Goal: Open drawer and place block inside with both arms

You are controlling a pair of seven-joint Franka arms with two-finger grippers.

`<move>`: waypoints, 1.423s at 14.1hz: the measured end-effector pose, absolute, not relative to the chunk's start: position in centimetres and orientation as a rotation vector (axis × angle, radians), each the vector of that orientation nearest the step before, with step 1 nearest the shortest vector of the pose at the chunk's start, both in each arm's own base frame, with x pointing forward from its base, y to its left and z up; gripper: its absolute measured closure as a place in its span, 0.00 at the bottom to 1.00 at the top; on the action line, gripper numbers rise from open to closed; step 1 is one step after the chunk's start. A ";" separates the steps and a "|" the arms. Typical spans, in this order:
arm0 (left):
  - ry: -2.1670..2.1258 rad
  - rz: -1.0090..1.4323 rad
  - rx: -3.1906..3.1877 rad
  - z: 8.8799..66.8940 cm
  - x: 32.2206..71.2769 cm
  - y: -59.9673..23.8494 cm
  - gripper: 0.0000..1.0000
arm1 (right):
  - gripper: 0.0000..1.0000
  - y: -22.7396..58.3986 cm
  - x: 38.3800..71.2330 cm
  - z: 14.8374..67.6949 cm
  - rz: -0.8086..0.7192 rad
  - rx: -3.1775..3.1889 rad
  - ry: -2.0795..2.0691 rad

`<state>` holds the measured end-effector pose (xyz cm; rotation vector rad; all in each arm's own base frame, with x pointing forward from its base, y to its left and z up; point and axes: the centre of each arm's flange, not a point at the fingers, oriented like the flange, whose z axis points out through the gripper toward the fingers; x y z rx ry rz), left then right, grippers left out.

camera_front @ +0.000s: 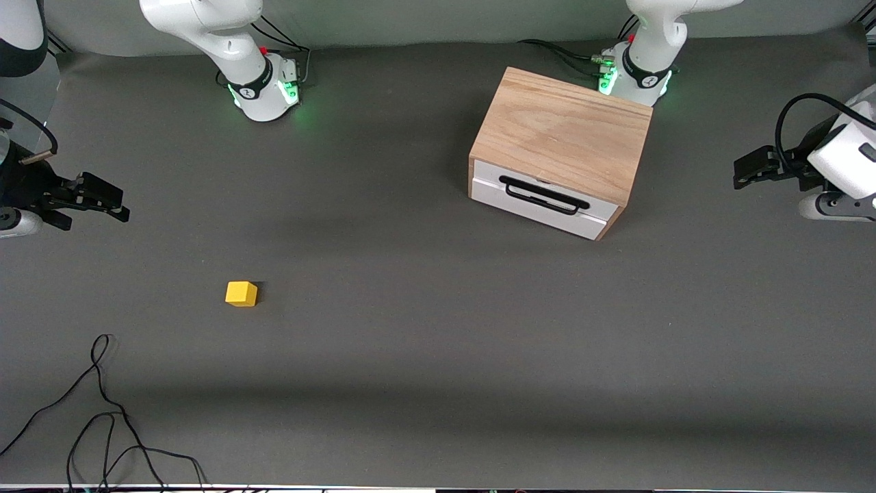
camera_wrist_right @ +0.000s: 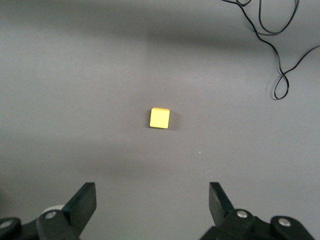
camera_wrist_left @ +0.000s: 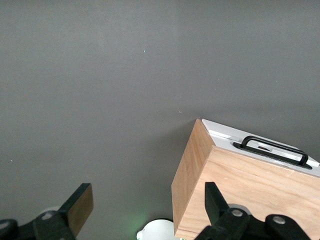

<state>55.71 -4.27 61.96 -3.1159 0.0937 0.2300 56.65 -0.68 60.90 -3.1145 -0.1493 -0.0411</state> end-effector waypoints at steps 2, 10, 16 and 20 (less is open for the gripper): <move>0.094 0.230 -3.116 62.0 55.7 -4.3 0.02 | 0.00 -0.7 56.6 61.0 -0.042 -3.115 -0.148; 0.096 0.230 -3.116 62.0 55.7 -4.4 0.04 | 0.00 -1.2 56.7 61.3 -0.051 -3.116 -0.135; 0.097 0.230 -3.117 62.0 55.7 -4.4 0.16 | 0.00 -1.0 56.9 60.8 -0.033 -3.116 -0.141; 0.098 0.230 -3.117 62.0 55.7 -4.4 0.15 | 0.00 -1.0 56.9 60.6 -0.030 -3.116 -0.139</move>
